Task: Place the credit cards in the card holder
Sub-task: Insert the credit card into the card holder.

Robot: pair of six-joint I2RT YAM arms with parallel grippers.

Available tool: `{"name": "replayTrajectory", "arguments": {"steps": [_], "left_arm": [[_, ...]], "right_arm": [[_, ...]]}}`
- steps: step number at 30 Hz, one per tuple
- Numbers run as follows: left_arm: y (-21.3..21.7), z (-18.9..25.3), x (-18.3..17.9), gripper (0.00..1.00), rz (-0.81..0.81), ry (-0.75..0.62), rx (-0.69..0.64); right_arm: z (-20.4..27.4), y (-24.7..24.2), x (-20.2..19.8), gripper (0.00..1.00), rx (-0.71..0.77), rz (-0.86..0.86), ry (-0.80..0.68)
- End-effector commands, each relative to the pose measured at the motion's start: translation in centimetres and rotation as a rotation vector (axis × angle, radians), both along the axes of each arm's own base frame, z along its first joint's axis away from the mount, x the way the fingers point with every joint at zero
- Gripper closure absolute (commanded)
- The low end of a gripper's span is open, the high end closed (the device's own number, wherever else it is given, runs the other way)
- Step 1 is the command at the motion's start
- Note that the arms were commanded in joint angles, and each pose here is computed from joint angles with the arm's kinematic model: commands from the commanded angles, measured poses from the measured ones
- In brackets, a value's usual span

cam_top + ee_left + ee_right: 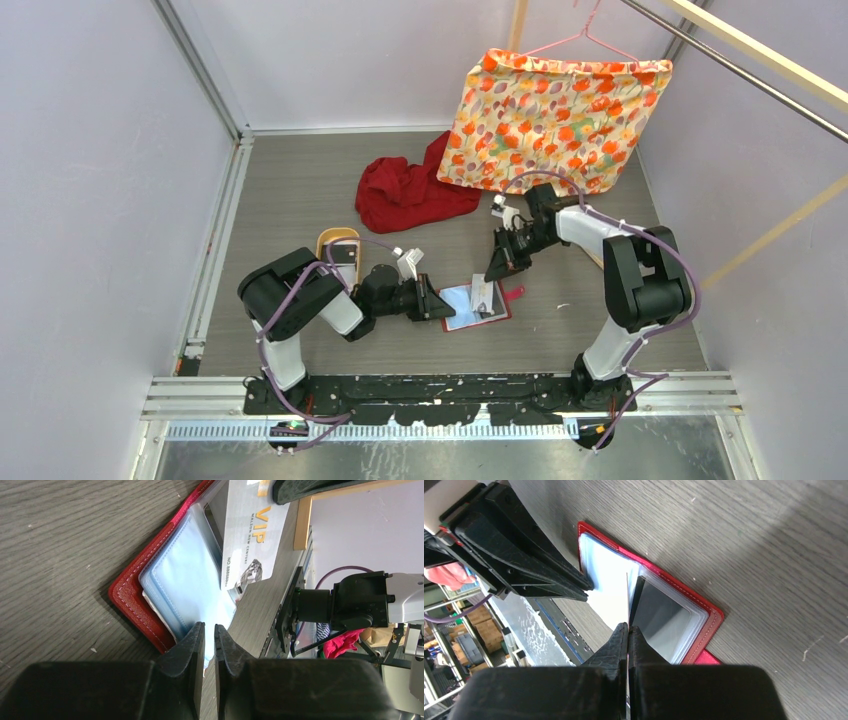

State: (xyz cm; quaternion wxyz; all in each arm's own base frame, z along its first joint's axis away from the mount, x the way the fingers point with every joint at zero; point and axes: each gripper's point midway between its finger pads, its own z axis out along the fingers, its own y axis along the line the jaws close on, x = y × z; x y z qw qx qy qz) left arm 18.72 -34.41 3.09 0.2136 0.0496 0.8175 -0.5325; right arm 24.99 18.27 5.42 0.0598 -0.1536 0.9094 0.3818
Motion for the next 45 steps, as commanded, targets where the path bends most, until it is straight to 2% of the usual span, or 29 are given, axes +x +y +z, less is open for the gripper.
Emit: {"name": "replayTrajectory", "arguments": {"steps": [1, 12, 20, 31, 45], "left_arm": [[0.2, -0.3, -0.2, 0.85, -0.008, -0.005, 0.006], [0.0, -0.2, -0.2, 0.85, -0.013, -0.006, -0.002], [0.0, -0.1, -0.3, 0.86, -0.017, -0.007, -0.004], [0.1, -0.1, -0.3, 0.85, -0.015, -0.006, -0.002], [0.1, 0.0, -0.4, 0.85, -0.019, -0.008, -0.007]], "right_arm": [[2.2, -0.2, 0.9, 0.99, 0.048, 0.021, -0.071], [1.9, -0.2, 0.2, 0.99, 0.073, 0.034, -0.036], [2.9, 0.9, -0.1, 0.99, 0.172, 0.039, 0.001], [1.3, -0.3, 0.6, 0.99, 0.054, 0.008, -0.022], [0.6, 0.2, 0.1, 0.99, 0.084, 0.007, 0.031]]}}
